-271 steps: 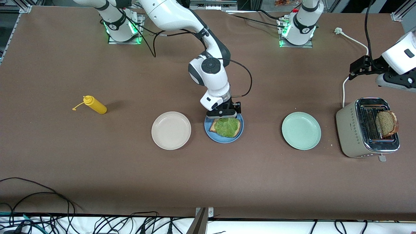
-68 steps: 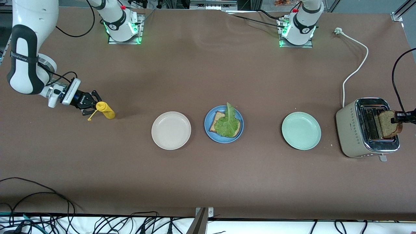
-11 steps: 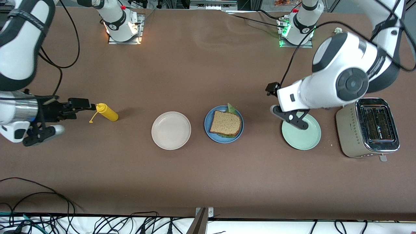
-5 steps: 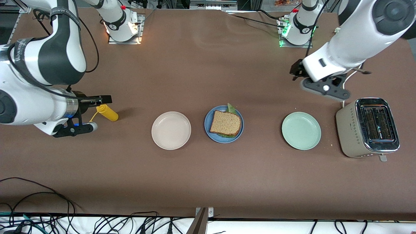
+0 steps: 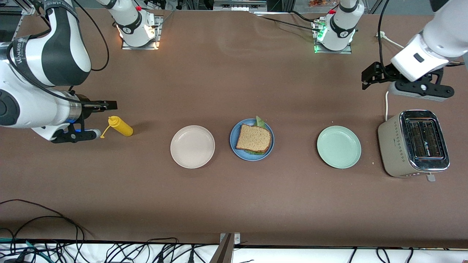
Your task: Make sandwich in blue plate with both arms
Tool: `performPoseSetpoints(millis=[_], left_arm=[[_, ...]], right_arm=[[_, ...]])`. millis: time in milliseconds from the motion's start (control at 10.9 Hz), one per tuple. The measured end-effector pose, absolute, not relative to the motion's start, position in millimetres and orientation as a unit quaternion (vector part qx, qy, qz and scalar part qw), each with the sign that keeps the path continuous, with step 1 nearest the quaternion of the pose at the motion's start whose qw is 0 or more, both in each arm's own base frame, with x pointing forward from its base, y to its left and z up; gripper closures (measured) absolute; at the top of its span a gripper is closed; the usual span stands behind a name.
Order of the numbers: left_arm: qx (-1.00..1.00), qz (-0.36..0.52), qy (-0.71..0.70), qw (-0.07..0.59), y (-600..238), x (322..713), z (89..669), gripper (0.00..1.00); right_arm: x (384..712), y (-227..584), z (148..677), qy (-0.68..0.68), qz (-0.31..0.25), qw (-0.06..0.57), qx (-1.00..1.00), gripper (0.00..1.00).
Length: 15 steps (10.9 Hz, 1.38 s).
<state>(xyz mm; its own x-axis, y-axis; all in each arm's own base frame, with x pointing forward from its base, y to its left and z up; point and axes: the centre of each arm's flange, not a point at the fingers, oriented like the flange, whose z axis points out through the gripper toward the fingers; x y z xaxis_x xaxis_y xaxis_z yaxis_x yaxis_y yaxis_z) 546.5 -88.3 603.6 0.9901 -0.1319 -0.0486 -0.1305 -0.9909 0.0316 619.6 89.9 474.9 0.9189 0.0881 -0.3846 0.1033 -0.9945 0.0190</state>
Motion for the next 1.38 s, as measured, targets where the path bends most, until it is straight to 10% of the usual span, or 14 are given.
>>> performPoseSetpoints(millis=[736,1379], left_arm=[[1.0,-0.015,-0.02,0.01,-37,550,607,0.0],[1.0,-0.002,-0.005,0.004,-18,554,610,0.0]], right_arm=[[544,21,526,0.009,-0.005,0.023,1.0,0.0],[529,9,568,0.019,0.032,0.02,0.999,0.0]])
